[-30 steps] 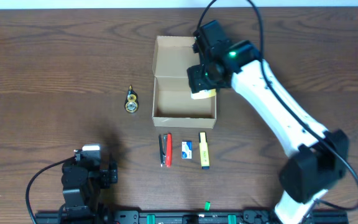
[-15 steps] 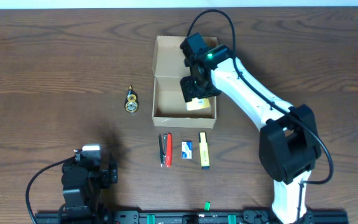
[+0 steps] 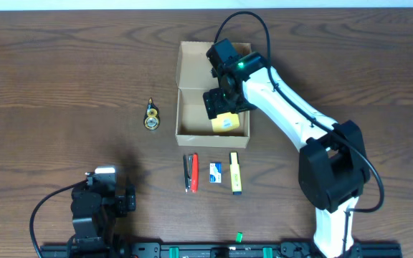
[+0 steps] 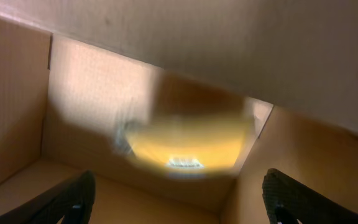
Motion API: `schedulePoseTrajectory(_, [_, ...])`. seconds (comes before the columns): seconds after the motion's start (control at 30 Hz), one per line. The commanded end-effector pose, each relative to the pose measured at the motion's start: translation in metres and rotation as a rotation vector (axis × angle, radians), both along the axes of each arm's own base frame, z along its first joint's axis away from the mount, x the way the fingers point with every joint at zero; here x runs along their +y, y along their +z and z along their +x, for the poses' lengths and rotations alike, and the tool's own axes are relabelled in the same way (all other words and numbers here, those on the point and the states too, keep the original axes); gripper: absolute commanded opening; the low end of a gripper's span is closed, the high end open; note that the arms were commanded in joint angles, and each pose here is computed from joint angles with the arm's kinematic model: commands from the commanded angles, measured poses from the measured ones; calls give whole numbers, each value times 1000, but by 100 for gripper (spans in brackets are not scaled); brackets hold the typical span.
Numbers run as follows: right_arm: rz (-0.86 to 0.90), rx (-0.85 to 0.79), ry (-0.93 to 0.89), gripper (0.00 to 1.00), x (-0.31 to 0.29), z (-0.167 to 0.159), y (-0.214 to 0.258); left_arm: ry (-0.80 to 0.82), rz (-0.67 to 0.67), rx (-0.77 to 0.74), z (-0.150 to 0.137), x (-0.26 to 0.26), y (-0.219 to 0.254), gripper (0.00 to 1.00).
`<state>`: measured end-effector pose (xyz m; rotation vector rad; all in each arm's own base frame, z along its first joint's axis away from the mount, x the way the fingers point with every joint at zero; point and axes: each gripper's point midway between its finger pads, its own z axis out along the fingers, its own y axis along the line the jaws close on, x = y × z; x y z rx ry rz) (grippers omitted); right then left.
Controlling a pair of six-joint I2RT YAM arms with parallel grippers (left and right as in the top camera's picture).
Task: Pack container
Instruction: 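Carry the sticky-note pad into the box and release it, then move the right gripper to the yellow highlighter and grasp it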
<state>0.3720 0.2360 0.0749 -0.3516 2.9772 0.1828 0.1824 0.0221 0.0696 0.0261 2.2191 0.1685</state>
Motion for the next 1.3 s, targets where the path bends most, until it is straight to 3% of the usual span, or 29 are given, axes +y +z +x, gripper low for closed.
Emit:
schedulePoseTrajectory(0.0, [5, 0, 3, 86, 4, -1, 0, 15, 4, 21, -2, 2, -9, 95])
schedulePoseTrajectory(0.27, [41, -52, 38, 84, 21, 6, 22, 15, 4, 21, -2, 2, -9, 96])
schedulePoseTrajectory(0.47, [54, -212, 46, 82, 30, 10, 135, 15, 4, 21, -2, 2, -8, 95])
schedulePoseTrajectory(0.57, [-11, -254, 7, 92, 0, -5, 179, 15, 4, 21, -2, 2, -8, 95])
schedulePoseTrajectory(0.7, [-84, -229, -31, 98, -33, -33, 197, 15, 4, 21, -2, 2, -8, 95])
schedulePoseTrajectory(0.87, [-165, -182, -113, 97, -70, -63, 200, 15, 4, 21, -2, 2, -8, 95])
schedulePoseTrajectory(1.0, [-210, -128, -142, 98, -95, -93, 174, 15, 4, 21, -2, 2, -9, 95])
schedulePoseTrajectory(1.27, [-14, -54, -212, 98, -99, -167, 92, 15, 4, 21, -2, 2, -9, 95])
